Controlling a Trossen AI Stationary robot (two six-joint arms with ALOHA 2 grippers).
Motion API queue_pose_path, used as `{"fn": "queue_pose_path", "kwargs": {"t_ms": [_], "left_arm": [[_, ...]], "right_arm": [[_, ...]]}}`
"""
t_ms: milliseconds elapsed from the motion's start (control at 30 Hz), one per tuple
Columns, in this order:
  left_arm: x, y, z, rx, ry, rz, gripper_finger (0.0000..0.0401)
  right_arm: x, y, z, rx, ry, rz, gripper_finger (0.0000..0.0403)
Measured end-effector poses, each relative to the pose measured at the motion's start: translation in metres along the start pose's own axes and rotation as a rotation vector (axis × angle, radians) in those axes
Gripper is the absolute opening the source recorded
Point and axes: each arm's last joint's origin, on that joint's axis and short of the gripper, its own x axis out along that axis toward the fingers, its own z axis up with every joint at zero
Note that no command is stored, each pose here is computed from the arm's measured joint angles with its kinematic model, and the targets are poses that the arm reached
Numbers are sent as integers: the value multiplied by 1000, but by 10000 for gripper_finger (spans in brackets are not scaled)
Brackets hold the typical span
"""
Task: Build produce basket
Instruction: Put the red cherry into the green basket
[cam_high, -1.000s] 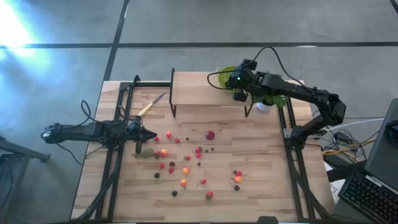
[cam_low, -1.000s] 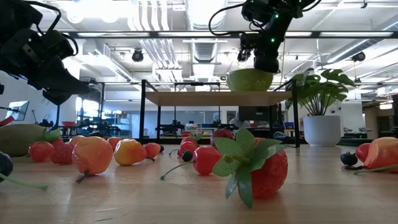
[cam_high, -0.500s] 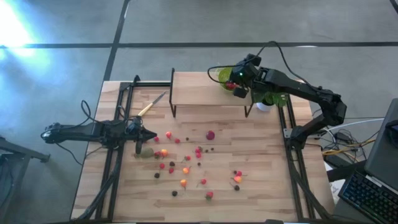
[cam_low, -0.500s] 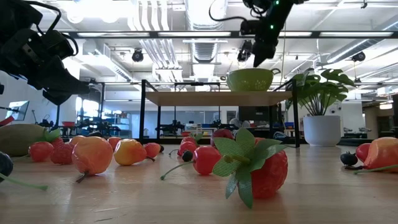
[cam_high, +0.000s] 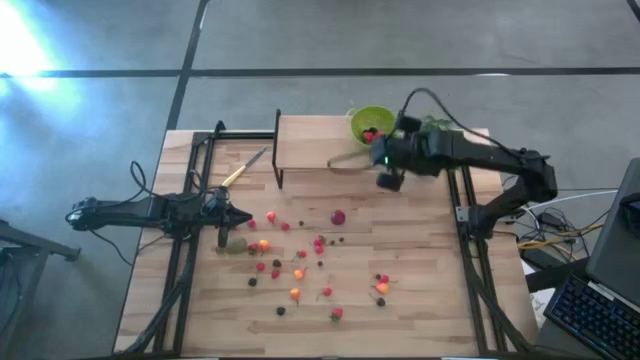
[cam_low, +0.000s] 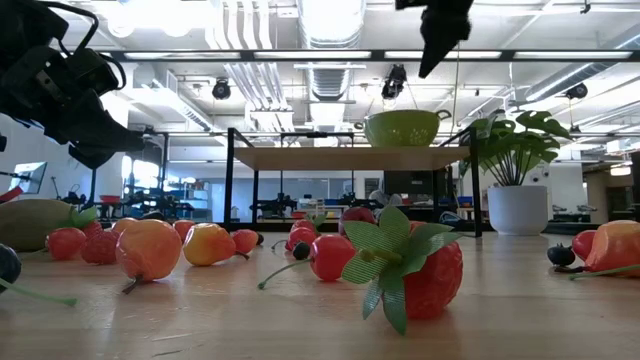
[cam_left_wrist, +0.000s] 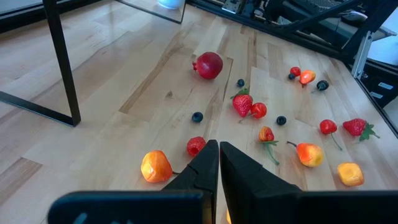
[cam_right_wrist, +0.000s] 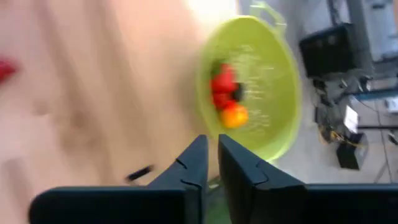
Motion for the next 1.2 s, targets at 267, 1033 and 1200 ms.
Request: {"fn": "queue_pose_path", "kwargs": {"t_ms": [267, 1033, 1200], "left_arm": [[0, 0, 0, 0, 0, 0, 21], [0, 0, 0, 0, 0, 0, 21], [0, 0, 0, 0, 0, 0, 21]], "right_arm": [[-48, 72, -12, -117, -114, 138, 14], [-107, 174, -85, -40, -165, 387, 77], [-85, 193, -97, 13, -127, 404, 118]]}}
